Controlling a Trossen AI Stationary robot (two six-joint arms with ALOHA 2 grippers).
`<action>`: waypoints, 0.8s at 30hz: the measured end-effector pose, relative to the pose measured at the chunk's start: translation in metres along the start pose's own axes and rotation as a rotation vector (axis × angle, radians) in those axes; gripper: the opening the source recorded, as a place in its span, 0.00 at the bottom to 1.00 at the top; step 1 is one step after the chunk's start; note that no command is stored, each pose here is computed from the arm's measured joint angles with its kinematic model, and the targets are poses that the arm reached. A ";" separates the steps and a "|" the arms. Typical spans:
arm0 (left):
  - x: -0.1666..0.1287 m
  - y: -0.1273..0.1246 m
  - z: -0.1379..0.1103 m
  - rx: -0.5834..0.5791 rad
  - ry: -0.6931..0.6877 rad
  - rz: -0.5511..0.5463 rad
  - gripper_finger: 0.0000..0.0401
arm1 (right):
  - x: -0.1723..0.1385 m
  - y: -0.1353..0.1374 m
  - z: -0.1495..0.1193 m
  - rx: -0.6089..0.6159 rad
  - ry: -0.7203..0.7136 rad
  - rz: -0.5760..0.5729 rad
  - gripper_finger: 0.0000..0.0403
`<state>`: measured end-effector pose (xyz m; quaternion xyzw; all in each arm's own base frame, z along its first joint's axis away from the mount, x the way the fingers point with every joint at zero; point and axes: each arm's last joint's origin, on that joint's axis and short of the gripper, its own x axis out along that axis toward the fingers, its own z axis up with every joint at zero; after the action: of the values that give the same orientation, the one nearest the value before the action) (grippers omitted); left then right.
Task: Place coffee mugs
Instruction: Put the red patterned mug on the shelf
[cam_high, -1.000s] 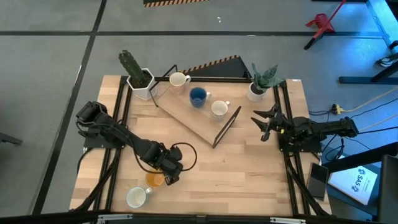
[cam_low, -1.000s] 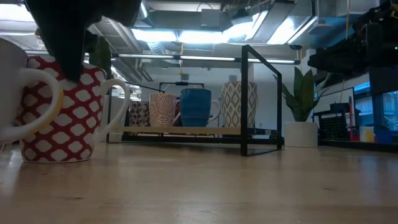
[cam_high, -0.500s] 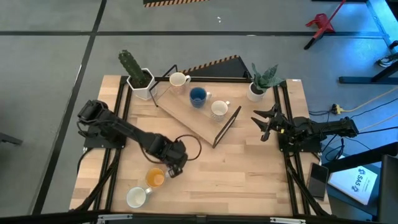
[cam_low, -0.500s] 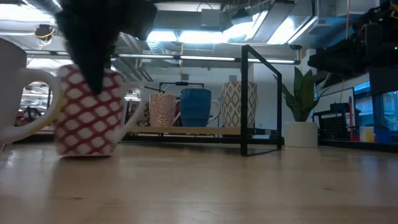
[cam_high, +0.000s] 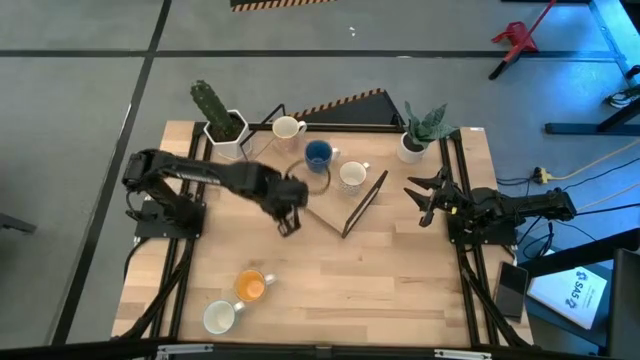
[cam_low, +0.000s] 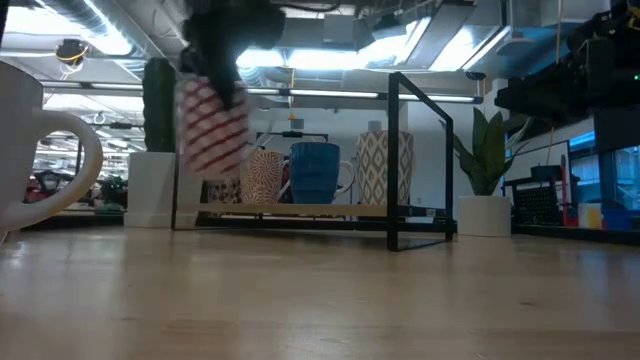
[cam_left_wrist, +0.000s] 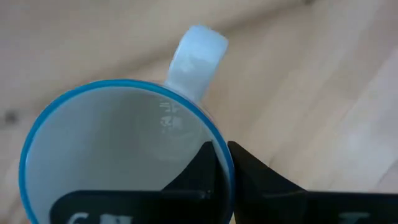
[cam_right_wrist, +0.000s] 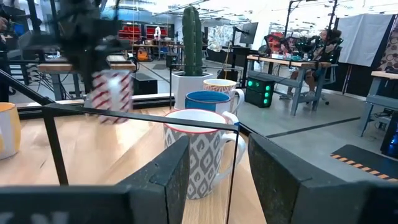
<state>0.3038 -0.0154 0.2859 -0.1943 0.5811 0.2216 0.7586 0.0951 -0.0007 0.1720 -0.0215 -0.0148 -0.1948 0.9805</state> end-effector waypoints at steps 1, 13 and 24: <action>-0.004 0.008 0.004 -0.006 -0.022 0.003 0.04 | 0.000 0.000 0.000 0.000 0.000 -0.001 0.37; 0.000 0.096 0.032 -0.050 -0.097 0.073 0.04 | 0.000 0.000 0.000 0.000 0.000 -0.002 0.37; 0.022 0.131 0.035 -0.027 -0.063 0.063 0.04 | 0.000 0.000 0.000 0.001 0.000 -0.008 0.37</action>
<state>0.2631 0.1151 0.2689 -0.1793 0.5597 0.2593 0.7664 0.0951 -0.0009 0.1721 -0.0210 -0.0147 -0.1986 0.9797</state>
